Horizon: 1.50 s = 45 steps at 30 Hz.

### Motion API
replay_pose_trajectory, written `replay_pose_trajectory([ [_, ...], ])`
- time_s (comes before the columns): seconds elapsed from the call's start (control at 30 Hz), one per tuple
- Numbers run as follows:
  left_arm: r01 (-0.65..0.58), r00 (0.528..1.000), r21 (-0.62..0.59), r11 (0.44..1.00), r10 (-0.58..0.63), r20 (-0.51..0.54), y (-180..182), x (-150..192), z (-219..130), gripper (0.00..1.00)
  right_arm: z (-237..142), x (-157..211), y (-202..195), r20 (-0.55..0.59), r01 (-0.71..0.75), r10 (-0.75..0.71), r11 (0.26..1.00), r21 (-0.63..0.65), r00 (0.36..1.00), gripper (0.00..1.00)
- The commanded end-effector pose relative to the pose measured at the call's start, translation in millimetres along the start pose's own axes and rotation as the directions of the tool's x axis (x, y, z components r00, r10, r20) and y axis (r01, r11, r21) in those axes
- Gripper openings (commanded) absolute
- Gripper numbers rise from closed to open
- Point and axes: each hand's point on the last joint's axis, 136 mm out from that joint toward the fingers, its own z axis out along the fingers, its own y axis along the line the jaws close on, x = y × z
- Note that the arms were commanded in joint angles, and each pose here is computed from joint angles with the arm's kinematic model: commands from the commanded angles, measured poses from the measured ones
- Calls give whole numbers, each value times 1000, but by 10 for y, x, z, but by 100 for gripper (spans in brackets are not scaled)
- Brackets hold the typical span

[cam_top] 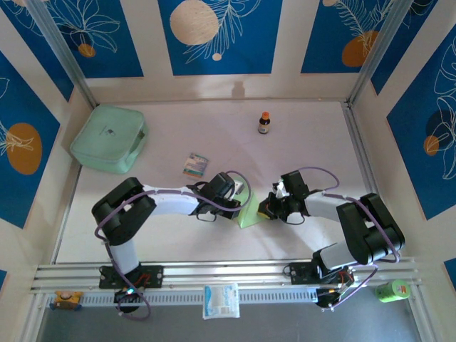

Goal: Fold a paper plane with a square sheet of paper (pick it up from the middle)
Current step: Fold the triangle a second time at the center of the table.

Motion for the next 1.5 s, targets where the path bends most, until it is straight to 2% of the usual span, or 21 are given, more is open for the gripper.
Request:
replay_pose_trajectory([
  [0.0, -8, 1000, 3, 1000, 8, 0, 36, -28, 25, 8, -19, 46, -65, -18, -16, 16, 1000, 27, 1000, 3],
  [0.27, -22, 1000, 28, 999, 22, 20, -23, -60, -35, 8, -23, 40, -62, -17, -14, 14, 1000, 25, 1000, 3],
  [0.93, -26, 999, 4, 1000, 26, 32, -15, -128, -101, 8, -21, 33, -81, -15, -19, 19, 999, 25, 1000, 3],
  [1.3, -34, 999, 59, 998, 31, 43, -151, -198, -165, 8, -17, 36, -78, -17, -19, 20, 1000, 20, 1000, 3],
  [1.47, -22, 999, 22, 1000, 21, 31, -71, -176, -140, 8, -17, 35, -66, -17, -17, 17, 1000, 16, 1000, 3],
])
